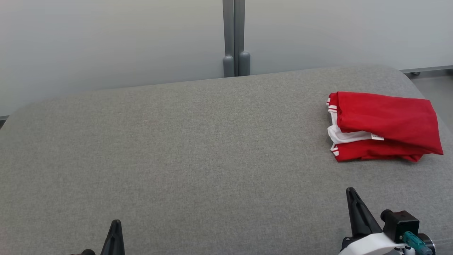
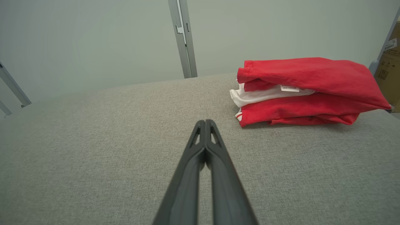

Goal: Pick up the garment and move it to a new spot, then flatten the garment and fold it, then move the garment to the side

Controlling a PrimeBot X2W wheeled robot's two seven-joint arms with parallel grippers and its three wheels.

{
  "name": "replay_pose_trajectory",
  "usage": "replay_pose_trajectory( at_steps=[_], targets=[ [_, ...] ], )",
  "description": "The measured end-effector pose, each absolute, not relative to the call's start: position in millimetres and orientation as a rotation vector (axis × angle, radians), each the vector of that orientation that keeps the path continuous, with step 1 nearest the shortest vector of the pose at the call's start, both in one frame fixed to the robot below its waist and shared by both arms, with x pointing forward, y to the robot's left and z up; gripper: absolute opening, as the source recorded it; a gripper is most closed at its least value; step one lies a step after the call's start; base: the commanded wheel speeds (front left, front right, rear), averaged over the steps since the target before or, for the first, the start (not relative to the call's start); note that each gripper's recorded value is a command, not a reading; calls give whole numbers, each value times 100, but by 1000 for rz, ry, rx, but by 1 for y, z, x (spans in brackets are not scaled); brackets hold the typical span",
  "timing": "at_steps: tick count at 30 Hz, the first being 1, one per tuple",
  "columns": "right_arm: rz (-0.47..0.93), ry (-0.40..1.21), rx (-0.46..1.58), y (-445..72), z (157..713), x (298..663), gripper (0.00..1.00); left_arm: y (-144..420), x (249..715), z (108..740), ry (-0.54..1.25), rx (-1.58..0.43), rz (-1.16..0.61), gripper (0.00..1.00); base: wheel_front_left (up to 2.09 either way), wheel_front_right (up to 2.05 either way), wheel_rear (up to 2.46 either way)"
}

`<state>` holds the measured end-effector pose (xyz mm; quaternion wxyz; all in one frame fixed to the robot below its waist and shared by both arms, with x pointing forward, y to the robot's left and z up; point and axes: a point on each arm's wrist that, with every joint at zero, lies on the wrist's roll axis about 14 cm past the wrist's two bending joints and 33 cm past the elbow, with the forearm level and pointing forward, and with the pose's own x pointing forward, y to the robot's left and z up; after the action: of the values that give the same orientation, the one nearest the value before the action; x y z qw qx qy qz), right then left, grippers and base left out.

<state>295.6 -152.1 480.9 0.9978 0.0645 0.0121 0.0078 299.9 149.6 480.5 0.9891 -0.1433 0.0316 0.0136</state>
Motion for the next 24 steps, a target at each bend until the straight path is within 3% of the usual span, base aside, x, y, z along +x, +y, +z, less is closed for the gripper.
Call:
replay_pose_trajectory(
  at_steps=[24],
  targets=[
    [-59, 82, 477, -163, 475, 302, 0, 158, 301, 471, 122, -593, 92, 0, 0, 0, 0]
  ],
)
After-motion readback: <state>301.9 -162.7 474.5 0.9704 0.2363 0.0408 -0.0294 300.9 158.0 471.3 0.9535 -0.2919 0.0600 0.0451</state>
